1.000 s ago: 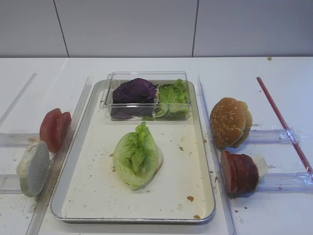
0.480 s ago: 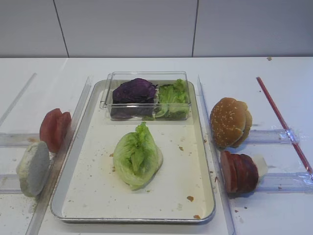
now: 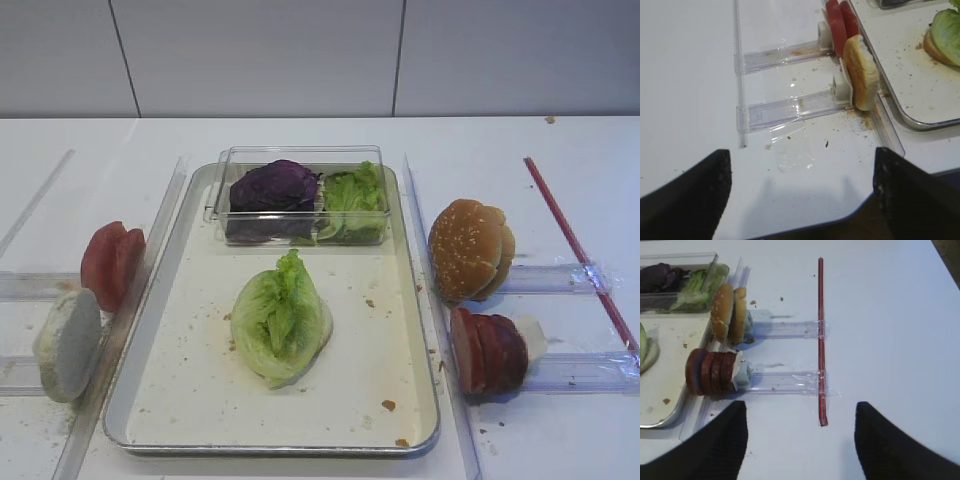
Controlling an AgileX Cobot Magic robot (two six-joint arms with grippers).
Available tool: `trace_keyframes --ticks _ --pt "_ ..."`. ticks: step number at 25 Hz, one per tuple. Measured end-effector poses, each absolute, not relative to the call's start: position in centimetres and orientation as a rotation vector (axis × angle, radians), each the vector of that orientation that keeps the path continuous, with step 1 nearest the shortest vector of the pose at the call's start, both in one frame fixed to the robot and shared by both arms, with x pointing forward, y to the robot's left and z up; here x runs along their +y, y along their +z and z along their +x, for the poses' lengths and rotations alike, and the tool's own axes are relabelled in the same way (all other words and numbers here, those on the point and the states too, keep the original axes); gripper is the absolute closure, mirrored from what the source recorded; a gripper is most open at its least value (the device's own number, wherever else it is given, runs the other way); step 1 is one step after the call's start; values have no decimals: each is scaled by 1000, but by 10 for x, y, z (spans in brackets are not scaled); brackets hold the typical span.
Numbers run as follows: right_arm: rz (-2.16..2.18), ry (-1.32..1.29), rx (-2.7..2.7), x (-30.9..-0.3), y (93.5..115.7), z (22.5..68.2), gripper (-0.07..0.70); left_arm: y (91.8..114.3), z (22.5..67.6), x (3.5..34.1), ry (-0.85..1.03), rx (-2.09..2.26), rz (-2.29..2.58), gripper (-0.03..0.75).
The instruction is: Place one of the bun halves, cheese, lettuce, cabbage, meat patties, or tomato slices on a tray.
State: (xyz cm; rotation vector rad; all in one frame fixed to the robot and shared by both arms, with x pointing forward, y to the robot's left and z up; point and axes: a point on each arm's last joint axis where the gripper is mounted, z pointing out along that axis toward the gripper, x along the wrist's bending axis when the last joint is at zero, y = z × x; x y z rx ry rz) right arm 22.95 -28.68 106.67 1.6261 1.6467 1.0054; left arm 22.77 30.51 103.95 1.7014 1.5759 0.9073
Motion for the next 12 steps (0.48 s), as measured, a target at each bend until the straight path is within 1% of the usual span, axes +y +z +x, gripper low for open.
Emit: trace_keyframes --ticks 2,4,12 --pt "1663 976 1677 -287 1053 235 164 1039 228 305 907 1576 1701 182" --pt "1682 965 1690 -287 1045 239 164 1039 228 305 907 1576 1701 182" --pt "1664 977 1699 -286 1043 241 163 1039 228 305 907 1576 1701 182"
